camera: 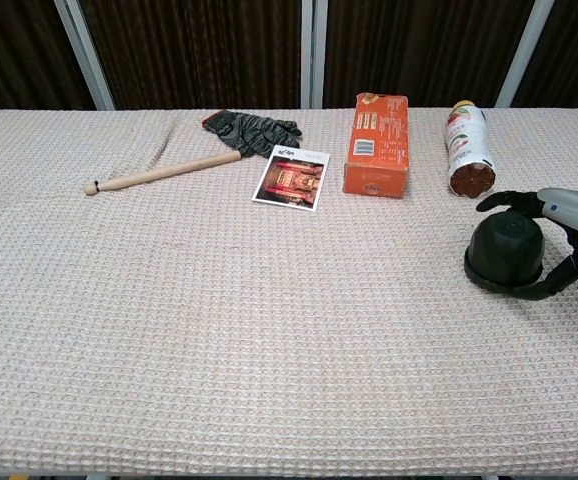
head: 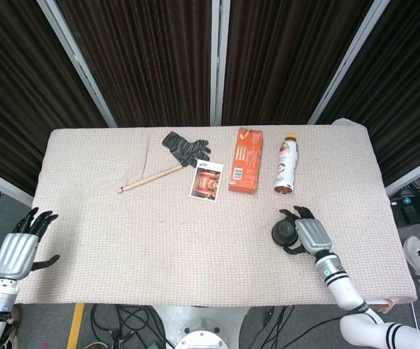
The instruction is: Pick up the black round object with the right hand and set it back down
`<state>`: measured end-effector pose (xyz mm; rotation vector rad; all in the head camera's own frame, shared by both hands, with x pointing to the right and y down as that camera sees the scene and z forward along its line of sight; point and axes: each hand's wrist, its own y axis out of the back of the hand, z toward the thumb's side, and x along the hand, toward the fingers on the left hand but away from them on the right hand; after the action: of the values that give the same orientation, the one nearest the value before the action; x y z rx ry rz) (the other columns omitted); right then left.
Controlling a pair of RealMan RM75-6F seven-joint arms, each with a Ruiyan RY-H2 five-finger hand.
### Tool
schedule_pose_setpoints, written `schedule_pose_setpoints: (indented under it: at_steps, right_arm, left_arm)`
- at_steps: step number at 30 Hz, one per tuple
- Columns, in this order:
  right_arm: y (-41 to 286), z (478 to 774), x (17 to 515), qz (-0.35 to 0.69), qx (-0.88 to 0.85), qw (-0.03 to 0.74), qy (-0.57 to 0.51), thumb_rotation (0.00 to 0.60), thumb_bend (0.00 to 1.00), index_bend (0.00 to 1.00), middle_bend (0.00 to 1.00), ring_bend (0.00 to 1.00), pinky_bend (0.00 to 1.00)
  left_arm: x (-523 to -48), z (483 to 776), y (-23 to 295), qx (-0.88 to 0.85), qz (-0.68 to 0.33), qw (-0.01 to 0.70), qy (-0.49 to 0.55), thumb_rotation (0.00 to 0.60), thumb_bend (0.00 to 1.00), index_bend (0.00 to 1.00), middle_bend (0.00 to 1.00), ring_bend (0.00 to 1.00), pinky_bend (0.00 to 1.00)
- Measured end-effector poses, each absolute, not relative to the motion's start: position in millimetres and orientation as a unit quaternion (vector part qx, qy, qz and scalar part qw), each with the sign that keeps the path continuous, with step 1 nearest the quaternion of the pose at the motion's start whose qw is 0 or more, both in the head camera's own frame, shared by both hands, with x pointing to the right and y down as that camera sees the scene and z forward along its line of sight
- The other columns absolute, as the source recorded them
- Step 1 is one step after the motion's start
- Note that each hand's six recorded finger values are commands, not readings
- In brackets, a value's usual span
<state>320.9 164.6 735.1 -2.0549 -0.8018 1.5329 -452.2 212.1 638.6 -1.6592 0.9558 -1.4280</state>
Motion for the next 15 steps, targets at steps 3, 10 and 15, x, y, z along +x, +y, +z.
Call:
schedule_pose_setpoints:
  at_steps: [3,10,15]
  right_arm:
    - [165,734,321,0.555,-0.748,0.225,-0.284,0.600,0.03,0.00,0.18,0.00,0.00]
    - [162,723,323,0.548,-0.747,0.236,-0.293,0.600,0.03,0.00,0.16,0.00,0.00]
    - [161,717,325,0.545,-0.745,0.240,-0.301,0.600,0.03,0.00,0.17,0.00,0.00]
  left_arm:
    - [-452,636,211,-0.646,-0.553,0.370,0.374,0.600,0.12,0.16,0.13,0.00,0.18]
    - [-451,636,211,-0.647,-0.552,0.371,0.373,0.600,0.12,0.16,0.13,0.00,0.18]
    - [-451,635,211,-0.647,-0.551,0.371,0.374,0.600,0.12,0.16,0.13,0.00,0.18]
